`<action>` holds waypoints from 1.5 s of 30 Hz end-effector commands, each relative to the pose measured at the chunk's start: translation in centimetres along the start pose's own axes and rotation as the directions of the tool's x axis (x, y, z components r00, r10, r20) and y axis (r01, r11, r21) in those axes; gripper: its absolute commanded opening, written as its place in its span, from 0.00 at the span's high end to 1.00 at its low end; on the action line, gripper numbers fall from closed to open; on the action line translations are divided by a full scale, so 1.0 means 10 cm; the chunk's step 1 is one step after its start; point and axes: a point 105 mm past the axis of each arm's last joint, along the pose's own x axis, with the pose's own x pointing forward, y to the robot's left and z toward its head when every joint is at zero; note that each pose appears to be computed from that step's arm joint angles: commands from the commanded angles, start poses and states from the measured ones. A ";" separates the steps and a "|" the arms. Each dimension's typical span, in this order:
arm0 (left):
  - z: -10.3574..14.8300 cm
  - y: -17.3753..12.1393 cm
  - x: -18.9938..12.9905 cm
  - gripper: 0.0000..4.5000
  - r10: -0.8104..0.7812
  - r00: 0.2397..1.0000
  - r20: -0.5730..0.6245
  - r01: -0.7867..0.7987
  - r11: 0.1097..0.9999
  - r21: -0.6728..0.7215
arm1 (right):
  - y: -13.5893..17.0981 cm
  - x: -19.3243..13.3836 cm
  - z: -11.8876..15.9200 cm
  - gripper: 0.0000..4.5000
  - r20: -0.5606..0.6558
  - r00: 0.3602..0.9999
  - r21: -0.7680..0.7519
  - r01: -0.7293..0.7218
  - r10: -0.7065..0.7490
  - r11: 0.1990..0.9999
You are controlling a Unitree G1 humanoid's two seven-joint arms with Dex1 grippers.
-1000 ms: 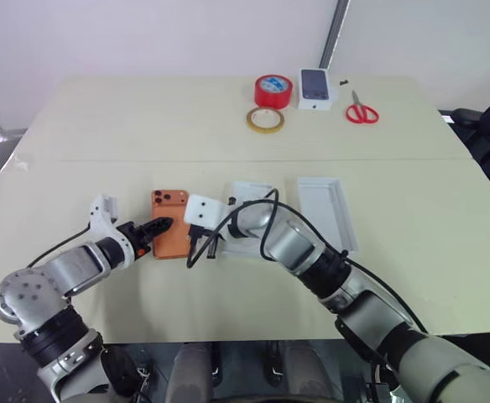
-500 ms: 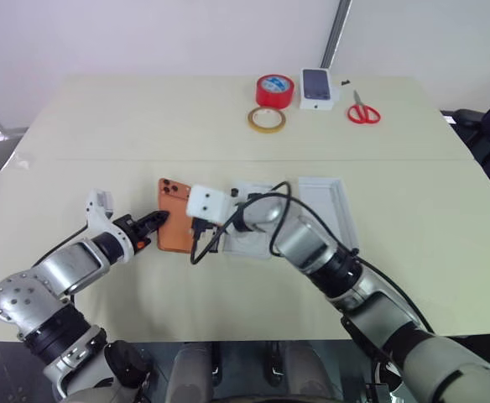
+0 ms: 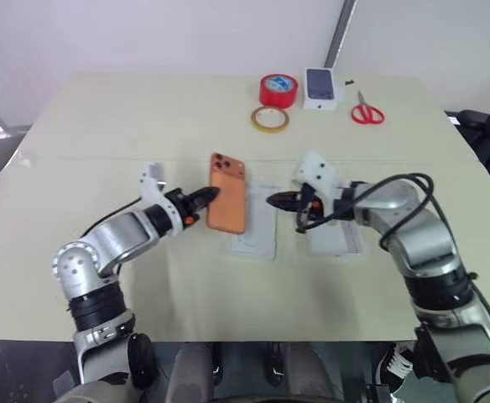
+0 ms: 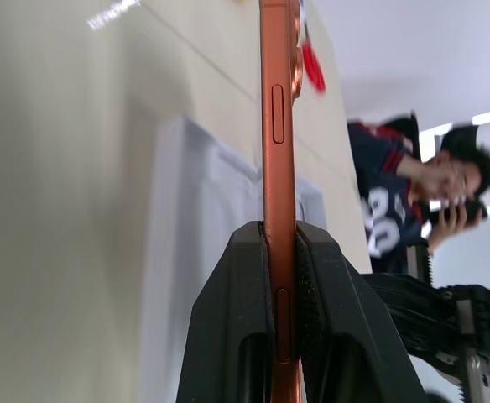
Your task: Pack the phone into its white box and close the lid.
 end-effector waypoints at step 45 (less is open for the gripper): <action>0.23 -0.06 -0.14 0.31 0.161 0.987 0.009 -0.140 0.823 0.551 | -0.26 -0.12 -0.18 1.00 -0.134 0.979 -0.087 0.142 -0.153 0.986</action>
